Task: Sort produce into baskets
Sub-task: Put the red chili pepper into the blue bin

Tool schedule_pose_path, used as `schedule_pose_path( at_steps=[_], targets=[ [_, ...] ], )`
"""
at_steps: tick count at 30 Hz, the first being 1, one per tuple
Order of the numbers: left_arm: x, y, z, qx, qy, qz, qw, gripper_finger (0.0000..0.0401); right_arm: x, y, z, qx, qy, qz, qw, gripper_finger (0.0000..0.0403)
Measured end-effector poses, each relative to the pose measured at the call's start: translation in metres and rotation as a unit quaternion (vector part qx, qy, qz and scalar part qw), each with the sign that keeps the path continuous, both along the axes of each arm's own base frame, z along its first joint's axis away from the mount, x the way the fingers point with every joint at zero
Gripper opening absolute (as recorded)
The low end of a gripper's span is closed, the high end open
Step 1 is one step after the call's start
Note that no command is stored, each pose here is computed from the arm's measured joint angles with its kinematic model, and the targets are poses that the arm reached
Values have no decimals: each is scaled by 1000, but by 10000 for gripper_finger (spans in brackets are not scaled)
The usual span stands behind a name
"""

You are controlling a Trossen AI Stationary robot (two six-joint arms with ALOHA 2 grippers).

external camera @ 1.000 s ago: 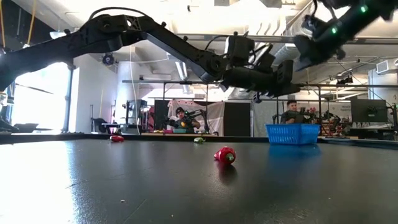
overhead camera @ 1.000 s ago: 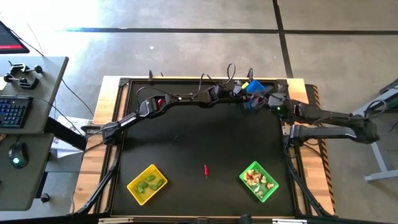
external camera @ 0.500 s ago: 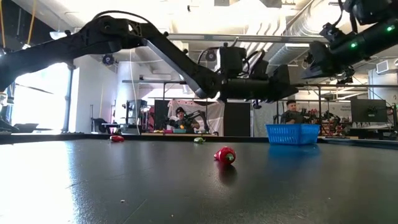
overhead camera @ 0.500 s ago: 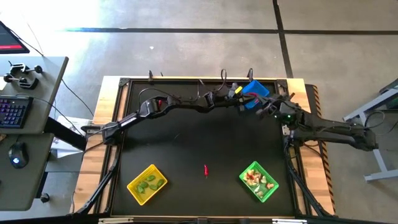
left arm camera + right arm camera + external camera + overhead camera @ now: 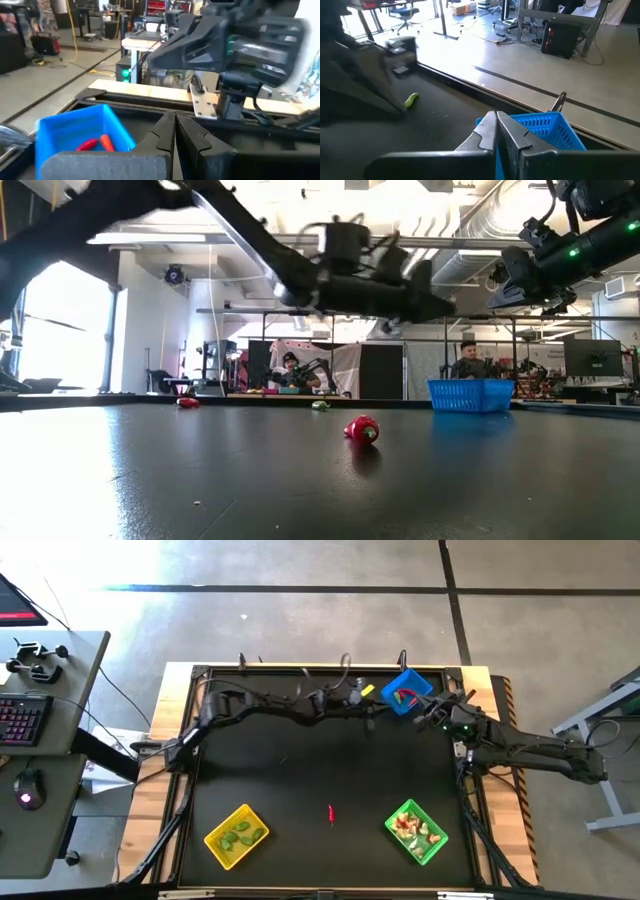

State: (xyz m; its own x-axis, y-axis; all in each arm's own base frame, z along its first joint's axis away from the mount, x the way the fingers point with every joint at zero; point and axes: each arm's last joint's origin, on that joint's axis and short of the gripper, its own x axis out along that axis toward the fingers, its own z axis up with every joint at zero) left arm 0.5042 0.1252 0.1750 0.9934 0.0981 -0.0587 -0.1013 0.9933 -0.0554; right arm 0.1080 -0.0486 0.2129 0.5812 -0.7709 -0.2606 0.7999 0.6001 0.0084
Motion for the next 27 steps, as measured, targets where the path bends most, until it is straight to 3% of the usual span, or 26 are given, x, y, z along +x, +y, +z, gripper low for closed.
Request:
schedule_pose_path(
  at_steps=[6, 11, 14, 19, 27],
  targets=[
    [-58, -20, 26, 33, 6, 28, 999, 0, 0, 0, 0, 2, -3, -1, 1000, 0],
    [-112, -32, 43, 35, 41, 44, 998, 0, 0, 0, 0, 8, -10, -3, 1000, 0],
    [-144, -36, 51, 34, 72, 84, 993, 0, 0, 0, 0, 8, -10, -2, 1000, 0],
    [-192, -42, 59, 34, 155, 153, 975, 0, 0, 0, 0, 9, -10, 0, 1000, 0],
    [-243, -43, 66, 4, 302, 191, 934, 1, 0, 0, 0, 9, -10, 0, 1000, 0]
  ],
)
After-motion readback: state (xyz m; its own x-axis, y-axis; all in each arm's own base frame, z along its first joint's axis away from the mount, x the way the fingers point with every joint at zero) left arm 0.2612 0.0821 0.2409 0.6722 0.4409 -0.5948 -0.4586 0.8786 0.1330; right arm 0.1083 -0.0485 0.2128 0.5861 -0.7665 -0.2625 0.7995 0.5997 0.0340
